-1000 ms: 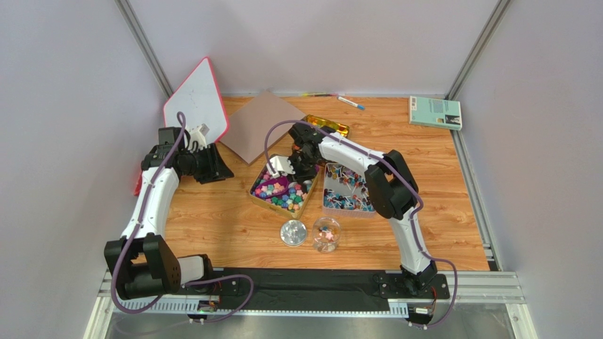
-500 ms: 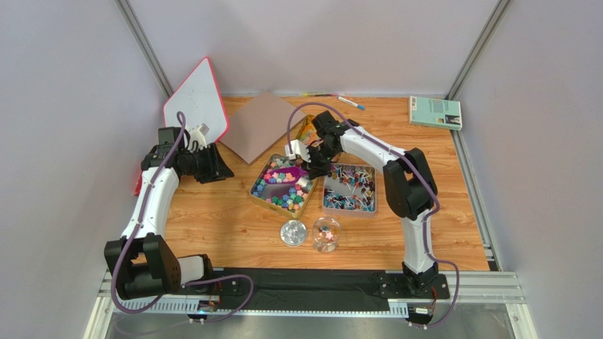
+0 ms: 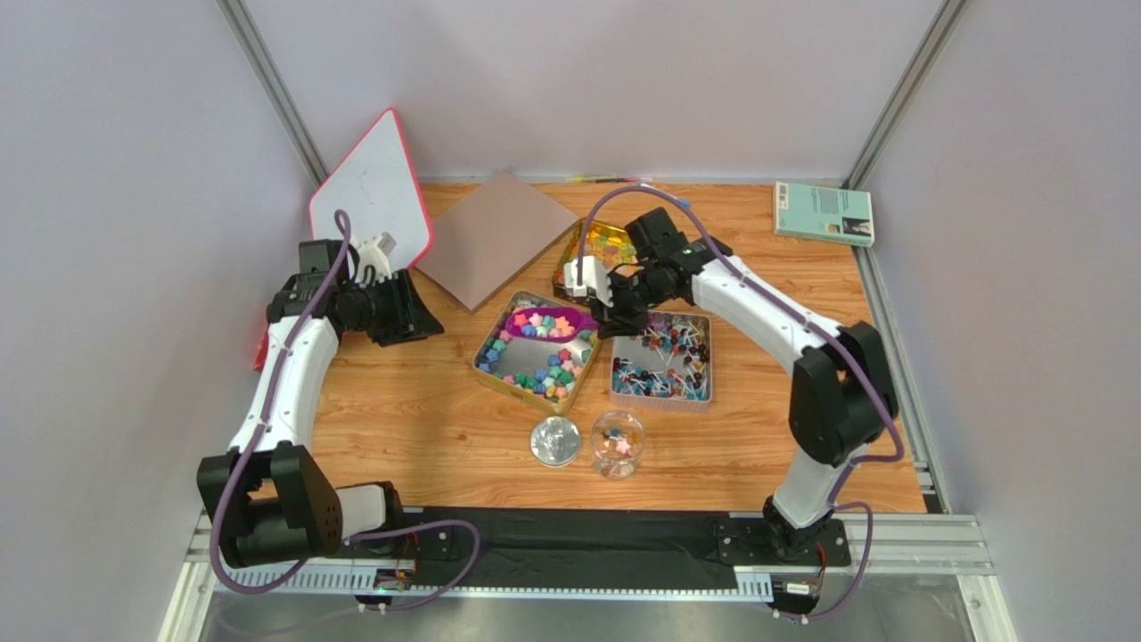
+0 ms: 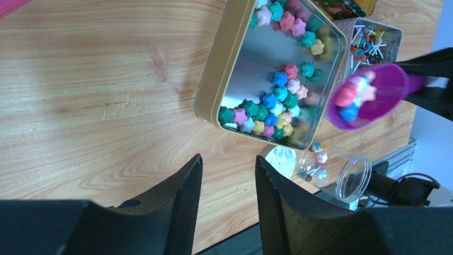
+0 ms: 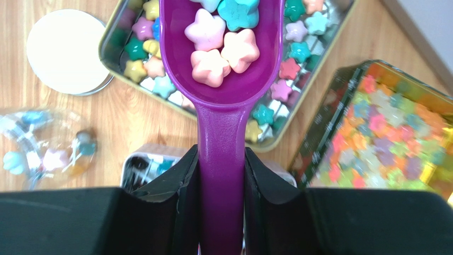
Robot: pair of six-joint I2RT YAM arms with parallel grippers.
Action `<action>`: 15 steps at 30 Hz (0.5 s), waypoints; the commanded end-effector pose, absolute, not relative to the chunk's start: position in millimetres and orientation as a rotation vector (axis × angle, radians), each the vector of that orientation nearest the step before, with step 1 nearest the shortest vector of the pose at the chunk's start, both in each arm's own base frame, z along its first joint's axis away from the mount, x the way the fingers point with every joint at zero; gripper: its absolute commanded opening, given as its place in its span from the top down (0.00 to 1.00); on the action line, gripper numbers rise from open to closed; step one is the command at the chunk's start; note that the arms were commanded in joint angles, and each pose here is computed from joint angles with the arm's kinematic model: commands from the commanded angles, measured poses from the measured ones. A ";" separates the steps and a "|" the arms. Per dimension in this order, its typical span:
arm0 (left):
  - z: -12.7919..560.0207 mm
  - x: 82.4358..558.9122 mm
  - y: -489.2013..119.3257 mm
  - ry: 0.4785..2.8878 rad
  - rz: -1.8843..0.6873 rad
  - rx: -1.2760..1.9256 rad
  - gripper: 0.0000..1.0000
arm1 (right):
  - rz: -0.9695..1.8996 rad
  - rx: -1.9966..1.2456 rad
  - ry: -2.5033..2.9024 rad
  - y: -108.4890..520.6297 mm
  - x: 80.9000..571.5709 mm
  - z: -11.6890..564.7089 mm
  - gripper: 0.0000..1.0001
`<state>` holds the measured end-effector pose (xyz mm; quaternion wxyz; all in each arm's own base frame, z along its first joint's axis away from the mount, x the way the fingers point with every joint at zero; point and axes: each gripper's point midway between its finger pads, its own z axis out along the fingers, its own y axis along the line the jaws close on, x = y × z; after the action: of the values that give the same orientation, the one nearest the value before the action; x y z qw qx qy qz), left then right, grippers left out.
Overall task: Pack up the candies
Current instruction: Place the fake candies in the packing bottle.
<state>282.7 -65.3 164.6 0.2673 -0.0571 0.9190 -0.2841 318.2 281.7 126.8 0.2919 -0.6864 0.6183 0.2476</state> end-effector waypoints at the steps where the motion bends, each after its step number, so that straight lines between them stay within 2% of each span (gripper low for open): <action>1: 186.4 292.0 -64.2 2.391 -0.753 -0.054 0.51 | 0.512 -1.876 1.558 244.6 308.0 166.2 1.00; 5: 191.0 287.9 -70.1 2.377 -0.793 0.024 0.48 | 0.402 -1.954 1.582 190.9 285.8 182.7 1.00; 6: 196.4 287.7 -72.9 2.356 -0.809 0.075 0.44 | 0.401 -1.976 1.616 175.5 275.3 182.6 1.00; 7: 201.2 286.1 -78.8 2.338 -0.841 0.104 0.30 | 0.370 -2.013 1.613 165.5 270.0 179.7 1.00; 8: 205.2 287.1 -80.0 2.326 -0.831 0.123 0.07 | 0.369 -2.046 1.630 155.7 259.1 177.7 1.00; 9: 206.1 287.9 -79.9 2.322 -0.809 0.150 0.01 | 0.328 -2.056 1.605 149.1 252.5 185.1 1.00; 15: 207.2 287.9 -90.5 2.314 -0.640 0.382 0.01 | 0.244 -2.180 1.587 118.8 211.4 183.8 1.00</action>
<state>284.4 -85.1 187.6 0.3020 0.0531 0.9046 -0.2961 241.7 138.7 179.9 0.2479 -0.7515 0.6016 0.1086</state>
